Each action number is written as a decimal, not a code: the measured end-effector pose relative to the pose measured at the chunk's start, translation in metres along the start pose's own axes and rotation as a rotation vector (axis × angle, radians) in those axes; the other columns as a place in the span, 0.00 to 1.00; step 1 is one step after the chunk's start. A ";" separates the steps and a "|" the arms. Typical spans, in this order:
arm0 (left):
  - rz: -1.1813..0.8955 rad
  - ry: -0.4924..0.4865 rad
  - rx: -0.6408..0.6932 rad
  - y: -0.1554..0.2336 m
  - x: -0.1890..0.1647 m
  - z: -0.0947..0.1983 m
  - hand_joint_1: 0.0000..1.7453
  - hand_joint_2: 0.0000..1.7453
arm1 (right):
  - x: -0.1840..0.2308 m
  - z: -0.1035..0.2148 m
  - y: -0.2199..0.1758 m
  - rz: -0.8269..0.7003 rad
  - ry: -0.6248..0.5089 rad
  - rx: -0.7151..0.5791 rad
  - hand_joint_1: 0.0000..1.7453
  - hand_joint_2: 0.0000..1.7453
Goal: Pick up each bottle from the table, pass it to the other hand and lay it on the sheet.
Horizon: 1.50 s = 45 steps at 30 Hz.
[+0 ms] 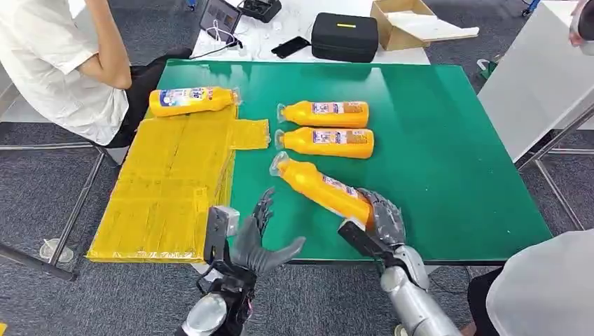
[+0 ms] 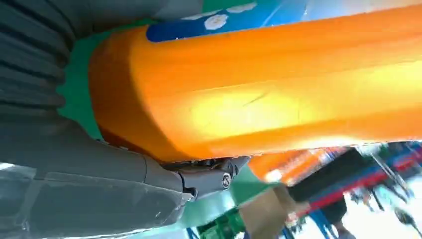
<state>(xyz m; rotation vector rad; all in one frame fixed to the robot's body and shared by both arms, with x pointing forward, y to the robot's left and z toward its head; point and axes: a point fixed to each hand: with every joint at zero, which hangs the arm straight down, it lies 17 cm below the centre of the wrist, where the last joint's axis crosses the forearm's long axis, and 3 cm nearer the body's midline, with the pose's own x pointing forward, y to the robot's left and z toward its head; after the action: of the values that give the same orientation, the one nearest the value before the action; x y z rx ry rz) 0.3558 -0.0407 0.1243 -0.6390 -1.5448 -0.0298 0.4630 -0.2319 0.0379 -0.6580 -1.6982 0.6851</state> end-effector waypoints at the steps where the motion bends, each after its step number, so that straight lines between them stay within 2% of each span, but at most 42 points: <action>1: 0.035 0.015 0.005 0.002 -0.004 0.003 0.00 1.00 | 0.007 -0.001 -0.005 -0.018 -0.013 -0.025 1.00 1.00; 13: 0.121 0.067 0.027 0.015 -0.018 0.014 0.00 1.00 | 0.033 -0.006 -0.029 -0.080 -0.060 -0.153 1.00 1.00; 19: 0.178 0.061 0.018 0.013 -0.010 0.013 0.00 1.00 | 0.041 -0.008 -0.034 -0.109 -0.073 -0.188 1.00 1.00; 32: 0.241 -0.038 0.076 0.023 0.036 -0.017 0.00 1.00 | 0.122 -0.004 0.024 -0.189 -0.207 -0.061 1.00 1.00; 45: 0.278 -0.082 0.097 0.029 0.056 -0.030 0.00 1.00 | 0.163 0.002 0.048 -0.282 -0.273 0.002 1.00 1.00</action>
<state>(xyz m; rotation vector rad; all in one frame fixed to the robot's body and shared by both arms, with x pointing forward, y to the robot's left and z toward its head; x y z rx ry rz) 0.3982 -0.0077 0.1683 -0.7798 -1.5139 0.2827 0.4300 -0.0807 0.1081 -0.3225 -1.9935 0.5943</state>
